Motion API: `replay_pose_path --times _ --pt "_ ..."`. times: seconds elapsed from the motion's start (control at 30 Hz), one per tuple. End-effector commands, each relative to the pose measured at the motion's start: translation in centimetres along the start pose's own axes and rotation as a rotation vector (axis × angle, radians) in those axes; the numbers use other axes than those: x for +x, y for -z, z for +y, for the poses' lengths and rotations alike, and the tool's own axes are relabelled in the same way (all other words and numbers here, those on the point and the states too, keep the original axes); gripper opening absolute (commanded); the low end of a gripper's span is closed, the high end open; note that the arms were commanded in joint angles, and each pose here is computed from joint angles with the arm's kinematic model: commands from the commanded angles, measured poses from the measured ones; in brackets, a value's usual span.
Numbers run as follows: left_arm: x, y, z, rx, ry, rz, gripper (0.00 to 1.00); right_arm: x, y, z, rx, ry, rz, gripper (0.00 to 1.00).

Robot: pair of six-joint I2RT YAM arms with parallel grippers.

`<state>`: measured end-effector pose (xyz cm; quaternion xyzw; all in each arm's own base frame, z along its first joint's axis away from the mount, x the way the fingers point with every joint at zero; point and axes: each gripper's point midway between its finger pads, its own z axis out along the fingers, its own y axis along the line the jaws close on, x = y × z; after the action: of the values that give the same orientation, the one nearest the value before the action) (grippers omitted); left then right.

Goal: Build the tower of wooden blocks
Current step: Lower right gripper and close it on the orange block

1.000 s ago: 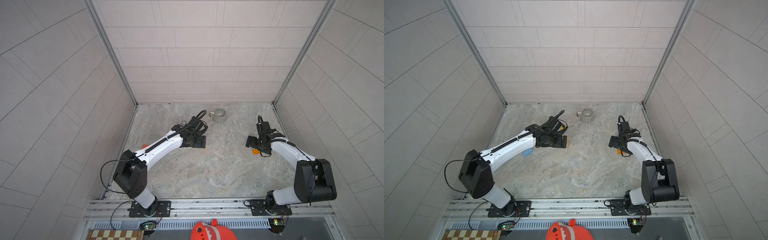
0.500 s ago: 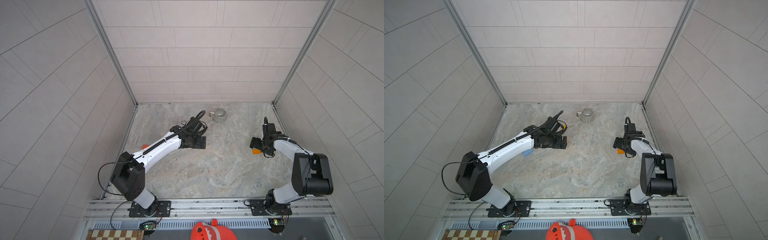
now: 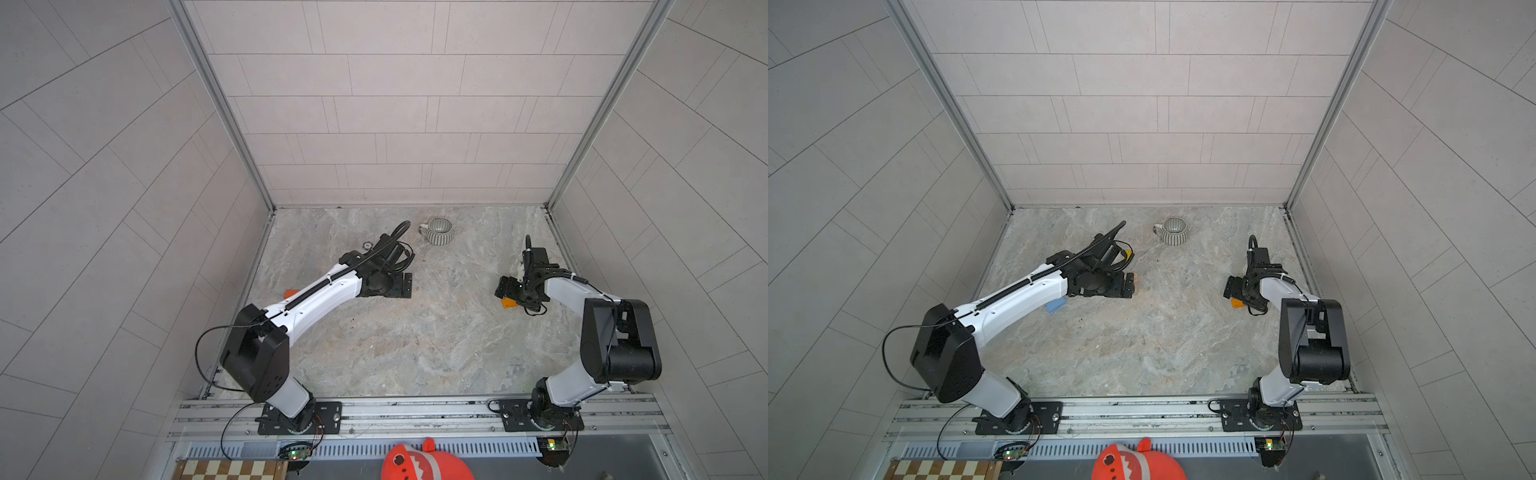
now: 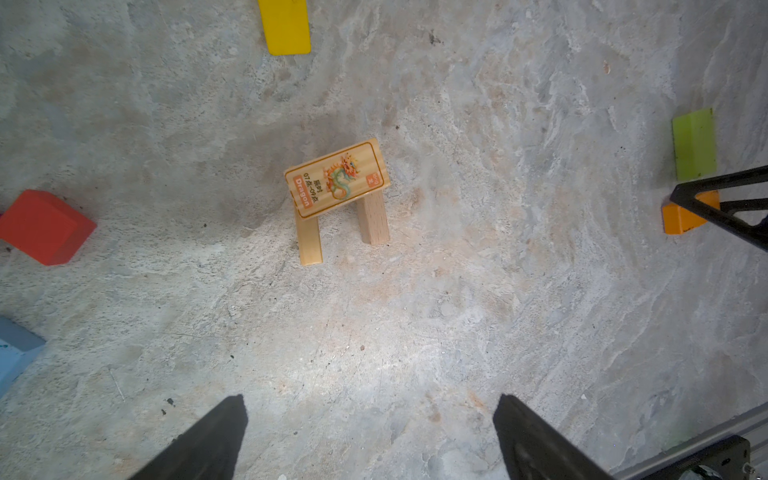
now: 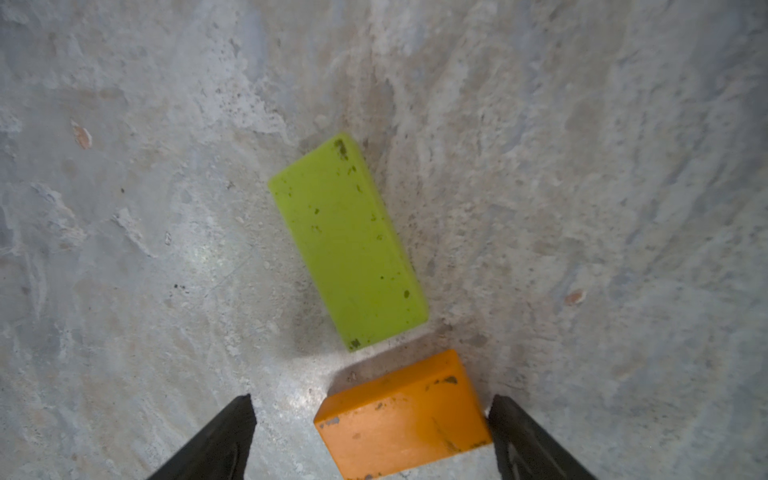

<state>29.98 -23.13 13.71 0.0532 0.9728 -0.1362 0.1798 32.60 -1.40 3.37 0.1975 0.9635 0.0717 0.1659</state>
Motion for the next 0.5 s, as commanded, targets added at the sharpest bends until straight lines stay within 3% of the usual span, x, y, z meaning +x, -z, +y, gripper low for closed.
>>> replay_pose_path --times 0.0,0.47 --pt "-0.2 0.8 0.2 0.010 0.003 -0.024 1.00 1.1 -0.2 0.1 0.006 0.017 0.044 0.88" --pt "0.0 0.7 0.0 0.029 0.016 -0.019 1.00 2.3 0.1 0.5 0.066 0.072 0.088 0.83"
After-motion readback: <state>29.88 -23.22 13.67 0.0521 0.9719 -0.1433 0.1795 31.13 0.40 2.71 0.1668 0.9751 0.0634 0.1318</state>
